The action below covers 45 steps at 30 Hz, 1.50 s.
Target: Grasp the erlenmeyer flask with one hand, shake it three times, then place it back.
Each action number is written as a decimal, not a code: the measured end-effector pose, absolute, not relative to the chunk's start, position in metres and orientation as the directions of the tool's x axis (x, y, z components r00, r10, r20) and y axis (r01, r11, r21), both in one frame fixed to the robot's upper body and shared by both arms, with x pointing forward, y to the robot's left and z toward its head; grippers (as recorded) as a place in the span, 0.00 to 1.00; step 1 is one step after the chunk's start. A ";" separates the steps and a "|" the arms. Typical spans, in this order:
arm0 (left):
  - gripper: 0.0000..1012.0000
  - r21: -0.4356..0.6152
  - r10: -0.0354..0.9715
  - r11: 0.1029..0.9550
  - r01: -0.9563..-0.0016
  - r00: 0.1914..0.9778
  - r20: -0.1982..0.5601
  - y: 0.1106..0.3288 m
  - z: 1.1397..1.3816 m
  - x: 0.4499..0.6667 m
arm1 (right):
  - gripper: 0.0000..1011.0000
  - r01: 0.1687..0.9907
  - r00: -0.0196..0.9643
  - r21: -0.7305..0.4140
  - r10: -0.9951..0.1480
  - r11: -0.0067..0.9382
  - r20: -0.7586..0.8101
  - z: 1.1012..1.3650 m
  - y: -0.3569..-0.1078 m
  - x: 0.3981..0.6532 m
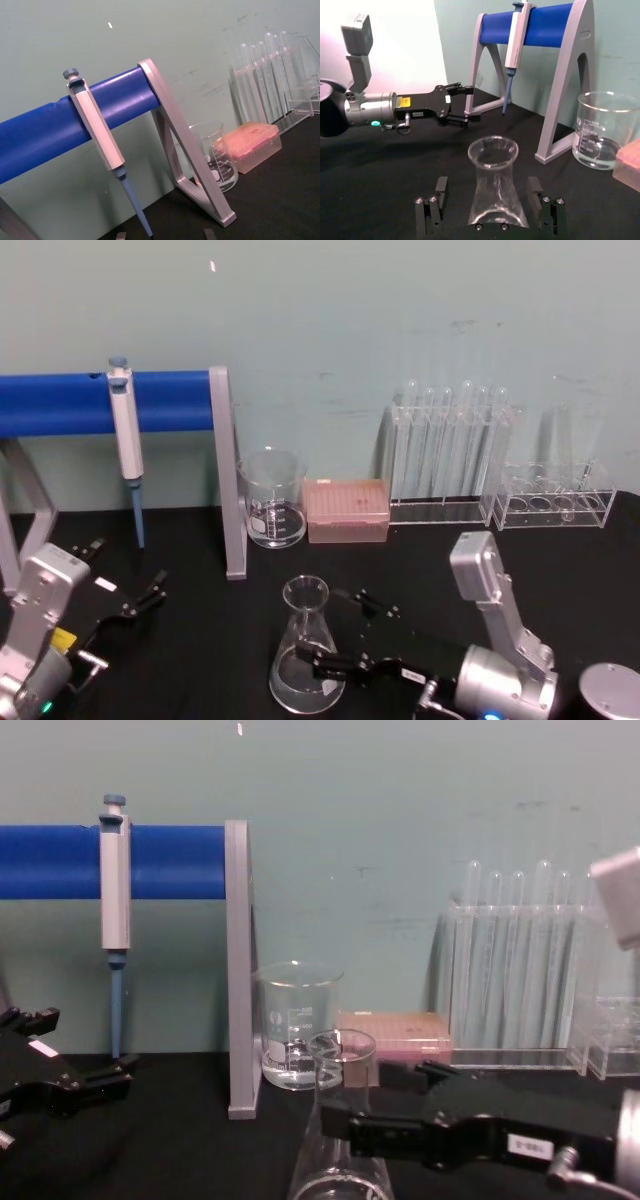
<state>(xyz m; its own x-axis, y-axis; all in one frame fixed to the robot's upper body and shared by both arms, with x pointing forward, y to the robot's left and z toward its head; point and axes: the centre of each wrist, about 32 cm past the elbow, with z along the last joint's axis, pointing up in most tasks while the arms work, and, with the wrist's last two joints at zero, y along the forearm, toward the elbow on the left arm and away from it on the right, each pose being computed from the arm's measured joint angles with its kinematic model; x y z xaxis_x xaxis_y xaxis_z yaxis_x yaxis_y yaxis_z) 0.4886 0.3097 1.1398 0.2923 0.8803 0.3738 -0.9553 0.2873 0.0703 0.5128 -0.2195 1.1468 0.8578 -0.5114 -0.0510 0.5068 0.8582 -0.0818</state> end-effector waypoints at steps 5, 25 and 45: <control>0.99 0.070 0.880 0.287 -0.955 0.292 0.374 0.310 1.140 0.489 | 0.99 0.516 0.851 -0.099 -0.523 0.851 -0.056 1.149 -0.230 0.502; 0.99 0.070 0.880 0.287 -0.955 0.292 0.374 0.310 1.140 0.489 | 0.99 0.776 0.631 -0.003 -0.776 0.631 0.000 1.159 -0.260 0.480; 0.99 0.070 0.880 0.287 -0.955 0.292 0.374 0.310 1.140 0.489 | 0.99 0.933 0.360 0.021 -0.933 0.360 0.010 1.137 -0.257 0.481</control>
